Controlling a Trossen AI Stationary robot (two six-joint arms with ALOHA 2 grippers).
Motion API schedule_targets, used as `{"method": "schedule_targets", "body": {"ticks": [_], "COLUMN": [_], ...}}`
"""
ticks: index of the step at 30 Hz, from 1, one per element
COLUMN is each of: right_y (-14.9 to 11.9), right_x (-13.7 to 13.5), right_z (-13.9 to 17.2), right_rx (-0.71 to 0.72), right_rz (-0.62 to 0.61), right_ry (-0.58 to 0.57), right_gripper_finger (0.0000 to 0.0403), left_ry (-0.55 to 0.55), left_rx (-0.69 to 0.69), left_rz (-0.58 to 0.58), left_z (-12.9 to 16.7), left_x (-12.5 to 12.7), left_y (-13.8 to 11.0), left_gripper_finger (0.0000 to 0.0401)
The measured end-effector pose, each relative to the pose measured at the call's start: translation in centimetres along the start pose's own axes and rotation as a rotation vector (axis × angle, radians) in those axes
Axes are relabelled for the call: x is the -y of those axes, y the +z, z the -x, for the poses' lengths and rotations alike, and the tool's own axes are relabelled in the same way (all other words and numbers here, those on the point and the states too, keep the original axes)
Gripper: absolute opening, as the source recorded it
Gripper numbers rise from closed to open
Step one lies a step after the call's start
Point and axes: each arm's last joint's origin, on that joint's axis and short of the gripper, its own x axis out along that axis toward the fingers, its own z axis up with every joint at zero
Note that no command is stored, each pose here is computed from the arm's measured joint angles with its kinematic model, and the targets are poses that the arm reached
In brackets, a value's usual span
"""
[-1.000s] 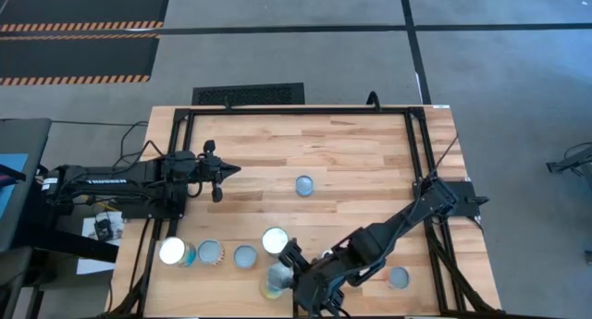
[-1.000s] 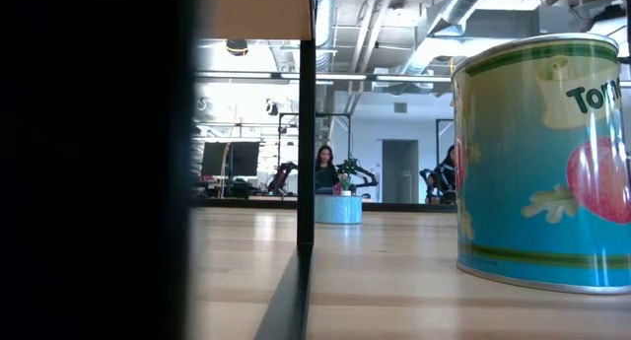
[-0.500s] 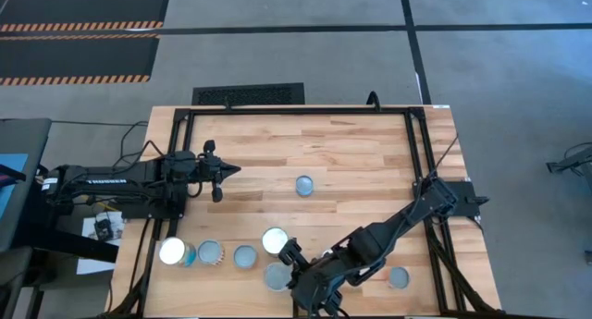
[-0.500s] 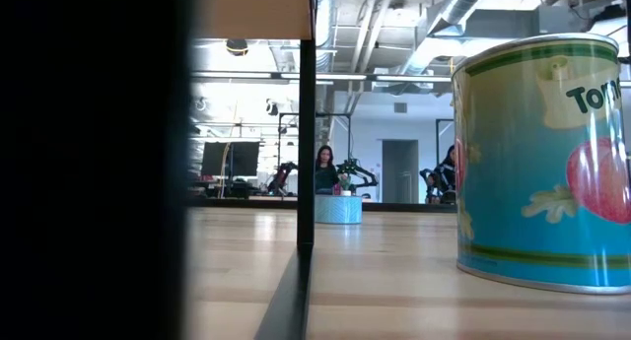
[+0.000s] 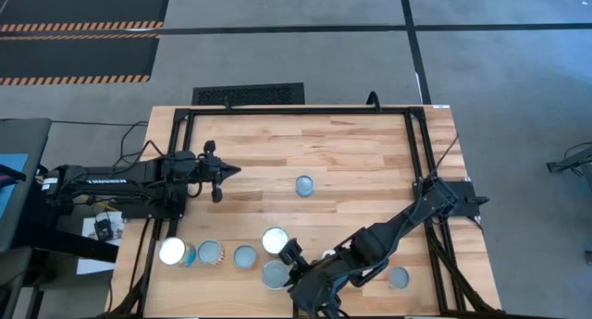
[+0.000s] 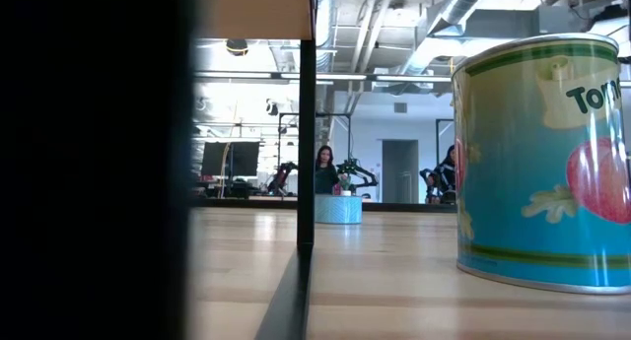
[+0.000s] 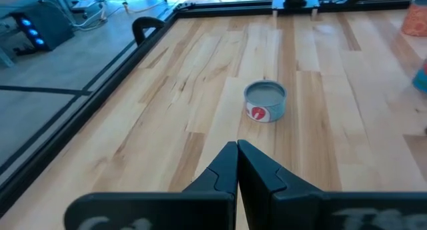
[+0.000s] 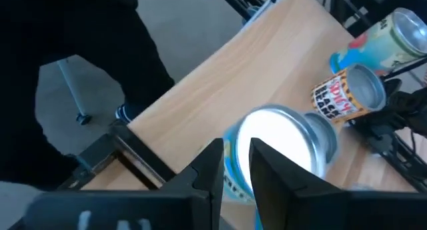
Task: Pick and place cans onto a shelf
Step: Put the canned tuna on the shelf
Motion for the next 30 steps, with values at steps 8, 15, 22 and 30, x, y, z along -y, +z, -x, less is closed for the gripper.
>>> {"method": "schedule_targets", "body": {"ticks": [8, 15, 22, 30], "right_y": [-0.2, -2.2, -2.8, -3.8], "right_x": [-0.5, 1.2, 2.5, 2.7], "right_z": [2.6, 2.3, 3.0, 2.3], "right_rx": [-0.059, -0.2, -0.235, -0.276], "right_rz": [-0.055, -0.138, -0.175, -0.206], "right_ry": [-0.001, -0.021, -0.037, -0.044], "right_gripper_finger": [0.0029, 0.0006, 0.0004, 0.0003], "left_ry": [-0.034, -0.038, -0.038, -0.038], "left_rx": [0.011, 0.02, 0.019, 0.025], "left_rz": [0.002, 0.001, 0.0, -0.015], "left_z": [0.0, 0.0, 0.0, 0.0], "left_x": [0.1, 0.1, 0.1, 0.1], "left_y": [0.1, 0.2, 0.2, 0.2], "left_gripper_finger": [0.0, 0.0, 0.0, 0.0]}}
